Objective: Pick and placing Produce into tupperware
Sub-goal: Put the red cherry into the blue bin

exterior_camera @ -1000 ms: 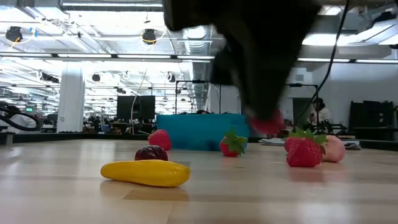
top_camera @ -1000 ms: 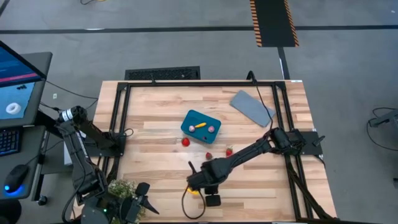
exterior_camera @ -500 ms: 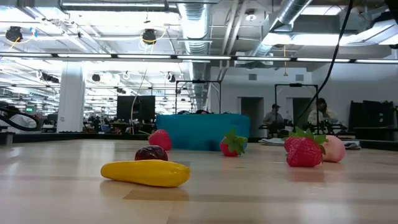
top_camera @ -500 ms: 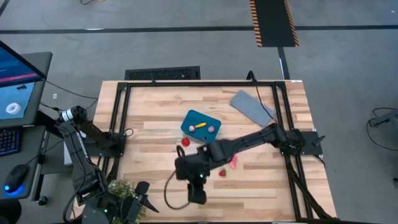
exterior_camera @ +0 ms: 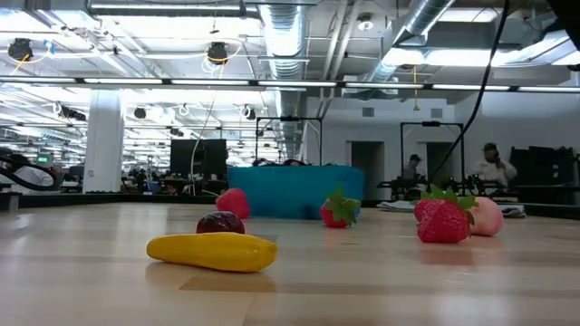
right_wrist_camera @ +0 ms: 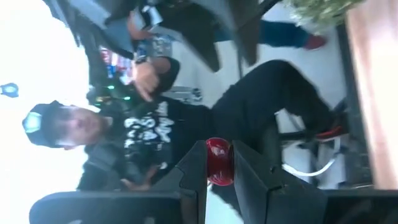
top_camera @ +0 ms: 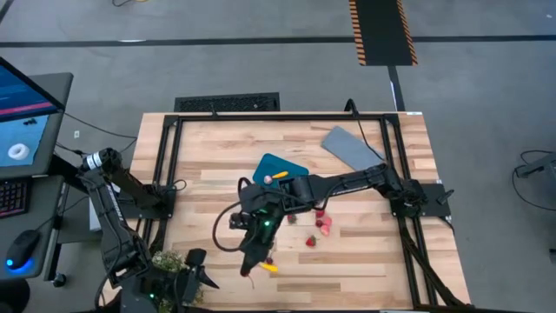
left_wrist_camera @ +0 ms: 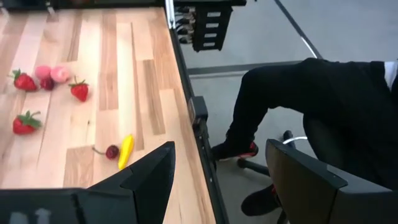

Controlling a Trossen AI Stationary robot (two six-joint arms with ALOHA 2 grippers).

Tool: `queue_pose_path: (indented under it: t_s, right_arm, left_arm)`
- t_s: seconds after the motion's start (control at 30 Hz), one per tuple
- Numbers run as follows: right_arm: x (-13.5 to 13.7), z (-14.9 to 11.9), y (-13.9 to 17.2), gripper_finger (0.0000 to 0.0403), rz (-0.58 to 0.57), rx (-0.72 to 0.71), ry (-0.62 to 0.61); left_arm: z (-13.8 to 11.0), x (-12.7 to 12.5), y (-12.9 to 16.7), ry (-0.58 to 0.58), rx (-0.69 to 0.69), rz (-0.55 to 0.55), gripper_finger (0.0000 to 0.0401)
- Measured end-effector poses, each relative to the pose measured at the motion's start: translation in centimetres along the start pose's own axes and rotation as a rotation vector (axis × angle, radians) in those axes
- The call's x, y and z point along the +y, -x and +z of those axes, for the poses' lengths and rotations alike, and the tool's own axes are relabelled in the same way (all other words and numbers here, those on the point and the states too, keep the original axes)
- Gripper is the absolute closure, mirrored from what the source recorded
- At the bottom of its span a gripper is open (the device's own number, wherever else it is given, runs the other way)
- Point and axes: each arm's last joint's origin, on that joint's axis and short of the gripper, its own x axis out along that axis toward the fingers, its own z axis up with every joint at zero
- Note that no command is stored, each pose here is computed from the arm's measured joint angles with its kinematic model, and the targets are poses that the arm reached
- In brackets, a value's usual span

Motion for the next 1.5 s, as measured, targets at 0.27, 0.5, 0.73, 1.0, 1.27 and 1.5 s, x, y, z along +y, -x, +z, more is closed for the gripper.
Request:
queue_pose_path:
  t_s: [0.27,0.5,0.73,1.0,1.27,1.5]
  right_arm:
    - [0.3,-0.2,-0.3,0.0317,0.018,0.01,0.038]
    - [-0.4,-2.7,-1.9,0.0318,-0.138,0.077,0.219]
    - [-2.3,-3.6,-1.6,0.0329,-0.512,0.056,0.512]
    - [-3.4,-3.4,-0.7,0.0331,-0.915,0.032,0.778]
    - [-4.5,-3.5,1.1,0.0331,-1.417,0.11,0.923]
    - [-4.0,-4.5,1.0,0.0331,-1.73,0.19,1.056]
  left_arm:
    - [-0.1,0.1,0.0,0.016,0.01,0.014,0.0161]
    - [-0.2,0.2,0.0,0.031,0.005,0.026,0.0161]
    - [-0.2,0.2,0.0,0.031,0.001,0.035,0.0161]
    - [-0.2,0.3,0.0,0.025,0.003,0.042,0.0161]
    - [-0.2,0.3,0.0,0.02,0.006,0.045,0.0161]
    - [-0.3,0.4,0.0,0.011,0.0,0.063,0.0161]
